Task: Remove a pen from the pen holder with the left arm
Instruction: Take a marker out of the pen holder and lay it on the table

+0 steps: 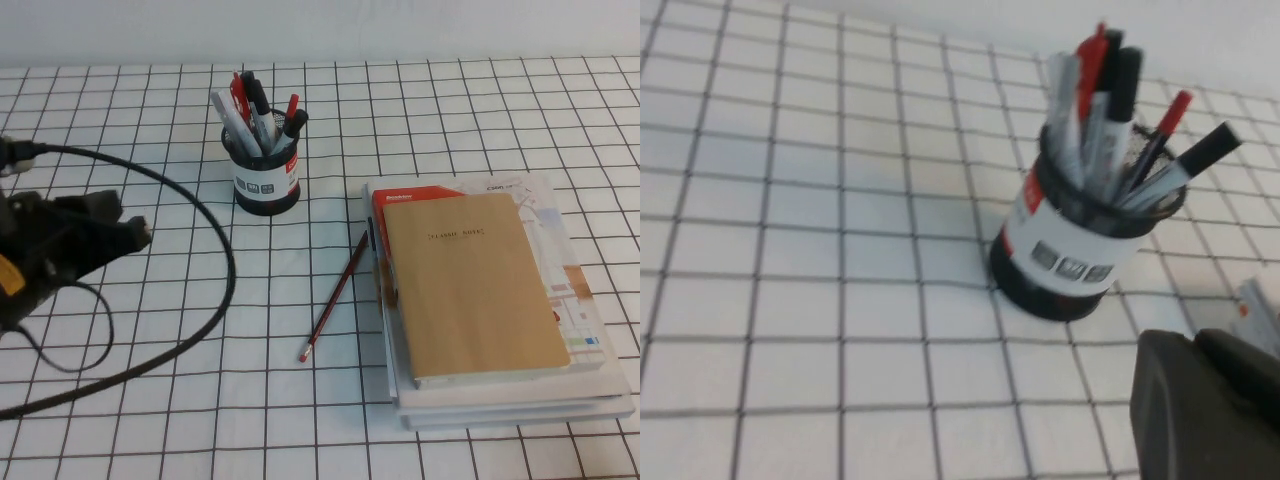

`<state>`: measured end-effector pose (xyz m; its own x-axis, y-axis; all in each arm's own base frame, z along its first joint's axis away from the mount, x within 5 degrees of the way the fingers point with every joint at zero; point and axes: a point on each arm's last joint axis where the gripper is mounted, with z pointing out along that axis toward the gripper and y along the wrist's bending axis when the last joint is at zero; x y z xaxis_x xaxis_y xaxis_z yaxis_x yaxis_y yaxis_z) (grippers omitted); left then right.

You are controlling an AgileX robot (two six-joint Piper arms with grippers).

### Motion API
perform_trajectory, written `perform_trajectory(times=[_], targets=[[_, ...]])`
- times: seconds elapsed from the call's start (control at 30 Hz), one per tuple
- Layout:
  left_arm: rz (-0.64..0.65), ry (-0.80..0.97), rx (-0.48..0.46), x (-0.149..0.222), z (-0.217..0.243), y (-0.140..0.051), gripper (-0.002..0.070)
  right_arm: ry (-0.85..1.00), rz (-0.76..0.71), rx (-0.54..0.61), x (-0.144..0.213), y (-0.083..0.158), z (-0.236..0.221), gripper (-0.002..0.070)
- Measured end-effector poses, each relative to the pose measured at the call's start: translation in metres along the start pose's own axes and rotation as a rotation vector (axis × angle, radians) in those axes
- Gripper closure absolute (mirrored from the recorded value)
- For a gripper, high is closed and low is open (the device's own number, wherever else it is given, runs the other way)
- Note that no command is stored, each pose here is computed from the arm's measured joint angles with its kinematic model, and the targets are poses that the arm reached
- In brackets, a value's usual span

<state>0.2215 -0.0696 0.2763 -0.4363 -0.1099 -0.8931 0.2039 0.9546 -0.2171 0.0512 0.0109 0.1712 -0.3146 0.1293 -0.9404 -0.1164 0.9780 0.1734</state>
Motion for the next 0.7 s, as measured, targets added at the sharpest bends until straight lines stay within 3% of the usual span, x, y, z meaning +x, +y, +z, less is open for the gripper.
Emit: perform_trajectory(times=[0.33,0.5,0.7], targets=[[0.004,-0.223,0.182,0.005,0.064,-0.015,0.0677,0.000,0.000,0.000,0.000,0.000,0.000,0.0691],[0.038,-0.282,0.219,0.010,0.092,-0.017,0.0664,0.000,0.000,0.000,0.000,0.000,0.000,0.0691],[0.072,-0.321,0.227,-0.002,0.123,-0.021,0.0458,0.000,0.000,0.000,0.000,0.000,0.000,0.0691]])
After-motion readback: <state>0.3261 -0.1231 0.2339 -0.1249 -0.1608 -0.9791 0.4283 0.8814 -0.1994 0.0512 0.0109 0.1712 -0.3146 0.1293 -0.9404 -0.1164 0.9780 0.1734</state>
